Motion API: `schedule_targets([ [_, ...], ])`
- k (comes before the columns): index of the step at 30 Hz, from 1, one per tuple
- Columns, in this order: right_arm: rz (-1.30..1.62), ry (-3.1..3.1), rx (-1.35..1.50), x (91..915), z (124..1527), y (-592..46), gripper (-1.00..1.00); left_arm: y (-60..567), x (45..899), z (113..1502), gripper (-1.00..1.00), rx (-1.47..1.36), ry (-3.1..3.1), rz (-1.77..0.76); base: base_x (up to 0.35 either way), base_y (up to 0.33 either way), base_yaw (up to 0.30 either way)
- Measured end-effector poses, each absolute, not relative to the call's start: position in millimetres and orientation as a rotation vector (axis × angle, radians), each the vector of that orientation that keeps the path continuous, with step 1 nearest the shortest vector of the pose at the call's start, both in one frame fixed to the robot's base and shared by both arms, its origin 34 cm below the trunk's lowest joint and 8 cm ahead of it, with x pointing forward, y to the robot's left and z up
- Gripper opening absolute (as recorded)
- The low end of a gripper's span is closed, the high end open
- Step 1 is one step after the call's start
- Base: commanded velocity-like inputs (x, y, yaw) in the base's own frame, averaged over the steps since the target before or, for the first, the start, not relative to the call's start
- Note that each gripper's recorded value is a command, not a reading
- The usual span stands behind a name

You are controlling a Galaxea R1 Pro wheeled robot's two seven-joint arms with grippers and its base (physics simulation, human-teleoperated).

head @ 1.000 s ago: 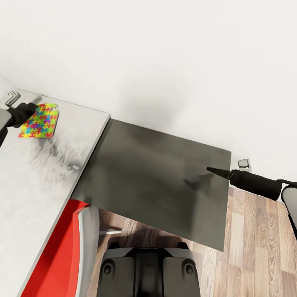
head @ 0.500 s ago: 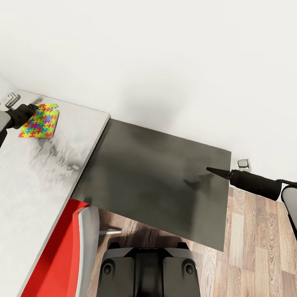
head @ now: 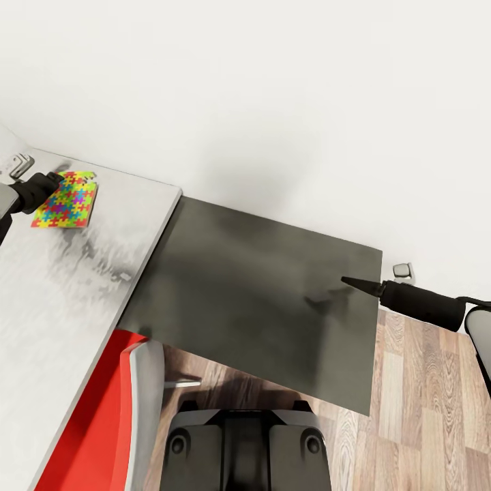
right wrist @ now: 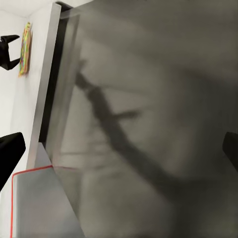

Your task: Put all the toys in the child's room - the three board games (two on the bed and one on the table), the two jigsaw puzzles on the table, and the tennis ball on the table - inside the toy box on the table in the child's room.

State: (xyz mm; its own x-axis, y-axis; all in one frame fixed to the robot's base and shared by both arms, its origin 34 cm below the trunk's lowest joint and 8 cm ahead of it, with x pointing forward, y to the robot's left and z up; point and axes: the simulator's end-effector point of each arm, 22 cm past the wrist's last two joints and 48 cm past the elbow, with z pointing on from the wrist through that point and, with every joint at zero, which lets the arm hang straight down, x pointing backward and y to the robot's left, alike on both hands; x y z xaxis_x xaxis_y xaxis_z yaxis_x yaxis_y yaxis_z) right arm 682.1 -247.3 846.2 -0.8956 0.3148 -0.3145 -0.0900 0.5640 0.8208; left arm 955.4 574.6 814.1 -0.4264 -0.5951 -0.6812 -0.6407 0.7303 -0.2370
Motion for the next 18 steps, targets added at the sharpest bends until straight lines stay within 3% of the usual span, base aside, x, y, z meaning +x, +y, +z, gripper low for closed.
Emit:
schedule_targets([
  [8, 1.280, 2.371, 0.181, 681.9, 846.1, -247.1, 1.00, 574.4, 954.3, 812.6, 1.00, -0.930, 2.147, 0.074, 0.000, 0.000, -0.016],
  [18, 1.281, 2.372, 0.180, 681.7, 845.9, -246.5, 1.00, 573.5, 954.3, 811.9, 1.00, -0.927, 2.148, 0.070, 0.000, 0.000, -0.149],
])
